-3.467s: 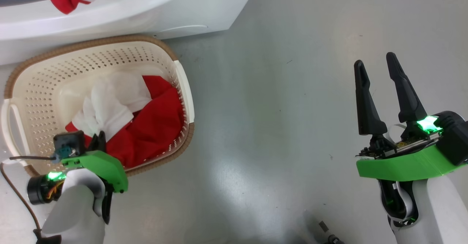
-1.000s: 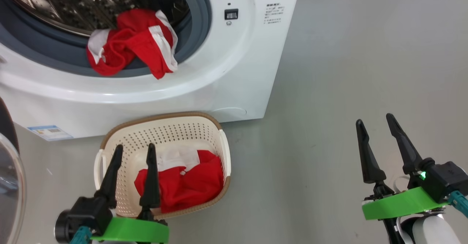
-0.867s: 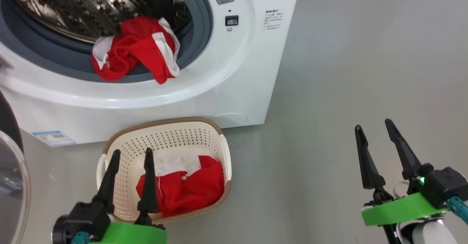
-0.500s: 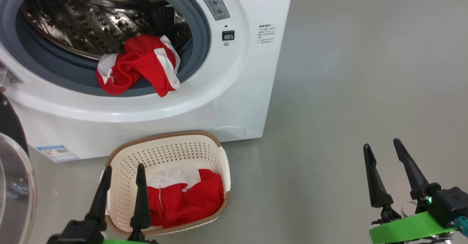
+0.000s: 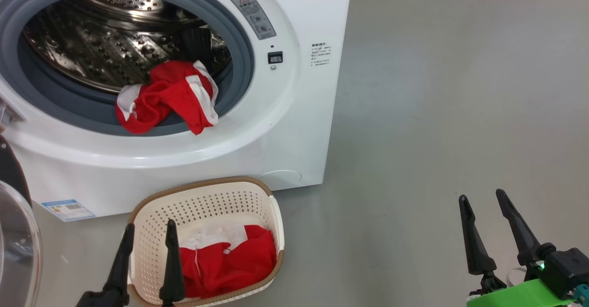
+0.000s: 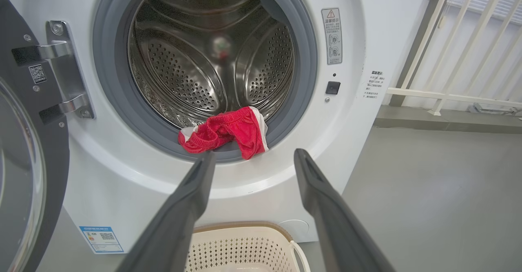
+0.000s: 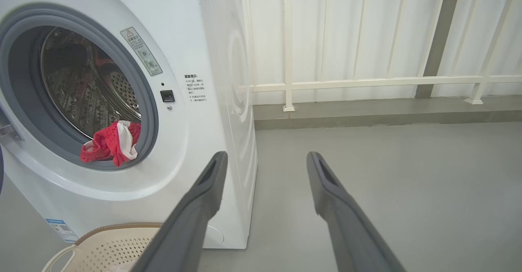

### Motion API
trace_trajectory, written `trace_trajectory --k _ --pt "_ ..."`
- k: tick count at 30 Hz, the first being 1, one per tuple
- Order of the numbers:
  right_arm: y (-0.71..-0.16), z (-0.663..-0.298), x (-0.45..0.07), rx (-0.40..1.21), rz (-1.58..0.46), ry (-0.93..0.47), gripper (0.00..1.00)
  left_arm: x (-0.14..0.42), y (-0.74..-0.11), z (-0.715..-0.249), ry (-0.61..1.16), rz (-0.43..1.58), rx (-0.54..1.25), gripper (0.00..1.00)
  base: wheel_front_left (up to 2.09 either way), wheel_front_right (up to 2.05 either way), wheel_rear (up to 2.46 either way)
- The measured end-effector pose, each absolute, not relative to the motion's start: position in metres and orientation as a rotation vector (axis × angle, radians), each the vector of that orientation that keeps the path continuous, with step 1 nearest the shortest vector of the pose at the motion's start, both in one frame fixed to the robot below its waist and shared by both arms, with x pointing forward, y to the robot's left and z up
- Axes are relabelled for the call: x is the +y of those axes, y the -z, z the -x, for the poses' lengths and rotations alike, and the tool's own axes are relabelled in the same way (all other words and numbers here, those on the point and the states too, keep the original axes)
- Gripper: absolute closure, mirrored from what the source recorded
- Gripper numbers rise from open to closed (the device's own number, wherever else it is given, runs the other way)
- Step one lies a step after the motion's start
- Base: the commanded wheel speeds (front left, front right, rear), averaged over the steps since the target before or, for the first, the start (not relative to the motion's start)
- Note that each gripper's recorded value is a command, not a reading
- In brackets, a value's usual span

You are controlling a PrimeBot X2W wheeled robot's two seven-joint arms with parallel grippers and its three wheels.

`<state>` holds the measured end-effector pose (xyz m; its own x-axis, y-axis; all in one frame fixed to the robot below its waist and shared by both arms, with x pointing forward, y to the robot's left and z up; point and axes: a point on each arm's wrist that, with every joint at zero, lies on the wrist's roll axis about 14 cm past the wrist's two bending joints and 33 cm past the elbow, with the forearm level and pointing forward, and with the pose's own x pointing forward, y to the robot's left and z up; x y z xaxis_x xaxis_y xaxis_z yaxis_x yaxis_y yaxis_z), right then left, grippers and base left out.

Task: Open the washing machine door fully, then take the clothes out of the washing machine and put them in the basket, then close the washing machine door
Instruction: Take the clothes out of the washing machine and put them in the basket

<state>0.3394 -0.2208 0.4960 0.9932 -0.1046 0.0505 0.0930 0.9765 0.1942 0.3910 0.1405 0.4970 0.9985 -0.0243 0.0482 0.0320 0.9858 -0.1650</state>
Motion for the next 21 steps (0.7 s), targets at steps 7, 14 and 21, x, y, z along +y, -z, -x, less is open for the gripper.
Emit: trace_trajectory --k 7,14,21 --pt "-0.495 -0.34 -0.219 -0.056 -0.194 0.095 0.0 0.138 -0.496 -0.39 0.03 0.169 -0.041 0.0 0.0 0.0 0.0" --pt "-0.492 -0.342 -0.217 -0.047 -0.194 0.09 0.0 0.139 -0.492 -0.39 0.027 0.168 -0.031 0.0 0.0 0.0 0.0" --pt "-0.486 -0.344 -0.218 -0.031 -0.211 0.097 0.0 0.135 -0.484 -0.393 0.038 0.175 -0.006 0.0 0.0 0.0 0.0"
